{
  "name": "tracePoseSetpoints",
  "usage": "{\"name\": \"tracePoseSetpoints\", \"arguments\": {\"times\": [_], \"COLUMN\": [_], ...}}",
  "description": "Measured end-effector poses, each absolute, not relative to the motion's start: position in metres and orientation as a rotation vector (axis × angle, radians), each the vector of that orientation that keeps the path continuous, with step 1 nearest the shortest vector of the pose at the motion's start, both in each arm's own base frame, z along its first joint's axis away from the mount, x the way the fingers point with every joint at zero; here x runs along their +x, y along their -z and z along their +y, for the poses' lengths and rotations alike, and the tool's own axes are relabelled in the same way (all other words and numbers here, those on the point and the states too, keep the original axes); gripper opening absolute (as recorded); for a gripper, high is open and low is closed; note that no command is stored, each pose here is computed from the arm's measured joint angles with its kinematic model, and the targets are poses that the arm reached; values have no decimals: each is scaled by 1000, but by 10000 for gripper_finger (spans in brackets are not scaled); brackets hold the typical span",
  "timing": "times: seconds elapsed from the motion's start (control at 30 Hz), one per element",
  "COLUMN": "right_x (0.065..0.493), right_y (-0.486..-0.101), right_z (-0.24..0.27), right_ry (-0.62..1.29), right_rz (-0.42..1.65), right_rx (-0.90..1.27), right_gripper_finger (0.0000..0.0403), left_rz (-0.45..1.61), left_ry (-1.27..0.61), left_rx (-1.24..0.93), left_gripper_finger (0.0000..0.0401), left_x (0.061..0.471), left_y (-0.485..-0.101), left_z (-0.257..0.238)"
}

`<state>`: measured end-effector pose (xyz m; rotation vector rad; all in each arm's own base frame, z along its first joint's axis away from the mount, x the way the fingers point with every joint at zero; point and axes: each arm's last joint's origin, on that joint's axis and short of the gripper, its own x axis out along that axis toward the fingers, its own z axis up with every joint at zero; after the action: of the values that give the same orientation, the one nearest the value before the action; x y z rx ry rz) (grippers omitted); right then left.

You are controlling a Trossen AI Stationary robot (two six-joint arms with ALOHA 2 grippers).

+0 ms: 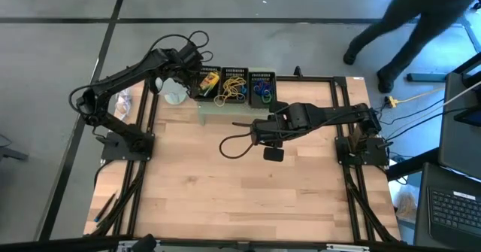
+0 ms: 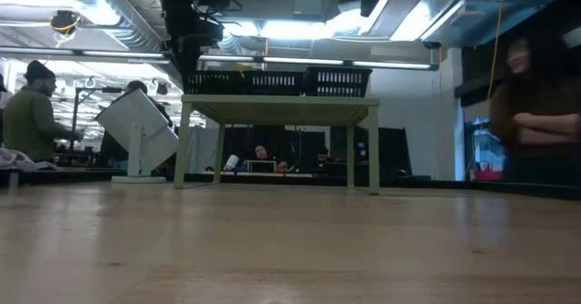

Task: Pick & Place Office Desk Supplies
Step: Put the black bin on the shelf, then return to Home Position

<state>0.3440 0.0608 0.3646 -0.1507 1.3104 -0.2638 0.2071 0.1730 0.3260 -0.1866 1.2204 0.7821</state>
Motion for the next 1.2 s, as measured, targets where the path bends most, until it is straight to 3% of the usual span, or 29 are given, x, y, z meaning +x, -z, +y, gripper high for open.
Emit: {"name": "tracePoseSetpoints", "arguments": {"times": [0.9,1.07,1.2], "right_x": [344,344,341], "right_y": [-365,-365,-369], "right_z": [61,61,60], "right_ry": [267,268,287], "right_rz": [1310,1309,1288], "right_rx": [-150,-150,-202], "right_gripper_finger": [152,152,152], "left_rz": [1231,1315,1224], "left_ry": [-716,-785,-811], "left_rx": [-190,-153,-131], "left_gripper_finger": [1,1,1], "left_x": [212,201,191], "left_y": [-325,-343,-367], "left_z": [164,158,143]}}
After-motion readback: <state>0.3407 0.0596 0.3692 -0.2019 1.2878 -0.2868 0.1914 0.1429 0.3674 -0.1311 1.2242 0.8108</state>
